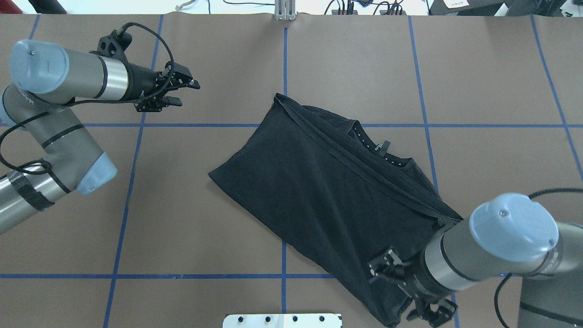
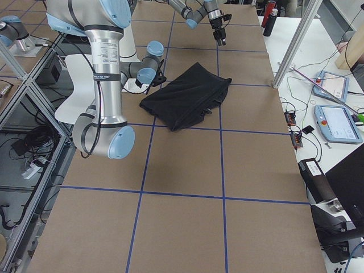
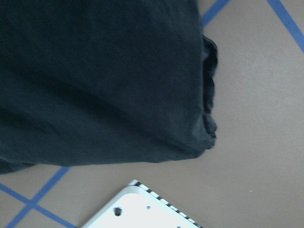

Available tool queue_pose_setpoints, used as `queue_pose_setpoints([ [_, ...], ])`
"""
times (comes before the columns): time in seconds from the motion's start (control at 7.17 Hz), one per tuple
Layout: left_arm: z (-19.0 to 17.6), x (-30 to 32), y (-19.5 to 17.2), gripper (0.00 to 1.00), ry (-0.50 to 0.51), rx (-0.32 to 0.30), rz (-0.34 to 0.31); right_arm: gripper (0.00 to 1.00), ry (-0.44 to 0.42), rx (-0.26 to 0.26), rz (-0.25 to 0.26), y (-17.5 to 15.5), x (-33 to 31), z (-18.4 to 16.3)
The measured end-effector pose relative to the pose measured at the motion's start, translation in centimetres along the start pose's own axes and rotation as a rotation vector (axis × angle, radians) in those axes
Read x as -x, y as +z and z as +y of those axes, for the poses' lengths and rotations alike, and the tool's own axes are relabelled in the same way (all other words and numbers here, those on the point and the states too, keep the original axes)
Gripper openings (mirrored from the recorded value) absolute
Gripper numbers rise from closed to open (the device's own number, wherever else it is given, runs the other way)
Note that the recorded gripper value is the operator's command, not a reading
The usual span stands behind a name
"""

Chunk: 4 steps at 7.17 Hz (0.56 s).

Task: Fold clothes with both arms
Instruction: 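Bring the left gripper to the shirt's side edge while the right gripper holds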

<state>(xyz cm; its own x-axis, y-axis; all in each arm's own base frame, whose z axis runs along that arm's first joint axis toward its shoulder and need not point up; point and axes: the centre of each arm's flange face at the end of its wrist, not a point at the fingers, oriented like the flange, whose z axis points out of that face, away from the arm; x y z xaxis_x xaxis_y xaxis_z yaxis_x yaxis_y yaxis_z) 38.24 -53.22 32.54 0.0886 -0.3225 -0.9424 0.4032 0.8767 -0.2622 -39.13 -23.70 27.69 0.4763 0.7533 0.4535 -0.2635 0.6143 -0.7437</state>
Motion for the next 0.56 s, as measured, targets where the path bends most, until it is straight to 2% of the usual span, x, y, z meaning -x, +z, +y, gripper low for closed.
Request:
queue_pose_setpoints([
  [0.14,4.7,0.5,1.1,0.77,-0.054,0.035,-0.032,1.00,0.036,-0.036,-0.090,-2.4,4.0,-2.4],
  [0.28,9.4,0.9,2.7,0.76,-0.092,0.038,-0.096,1.00,0.049,-0.071,-0.161,-4.5,7.4,-4.4],
  [0.42,12.9,1.5,4.3,0.75,-0.104,0.029,-0.159,1.00,0.024,-0.104,-0.206,-6.2,9.6,-6.1],
  [0.56,14.8,2.2,5.4,0.70,-0.105,0.026,-0.195,1.00,-0.010,-0.129,-0.220,-6.9,10.6,-7.3],
])
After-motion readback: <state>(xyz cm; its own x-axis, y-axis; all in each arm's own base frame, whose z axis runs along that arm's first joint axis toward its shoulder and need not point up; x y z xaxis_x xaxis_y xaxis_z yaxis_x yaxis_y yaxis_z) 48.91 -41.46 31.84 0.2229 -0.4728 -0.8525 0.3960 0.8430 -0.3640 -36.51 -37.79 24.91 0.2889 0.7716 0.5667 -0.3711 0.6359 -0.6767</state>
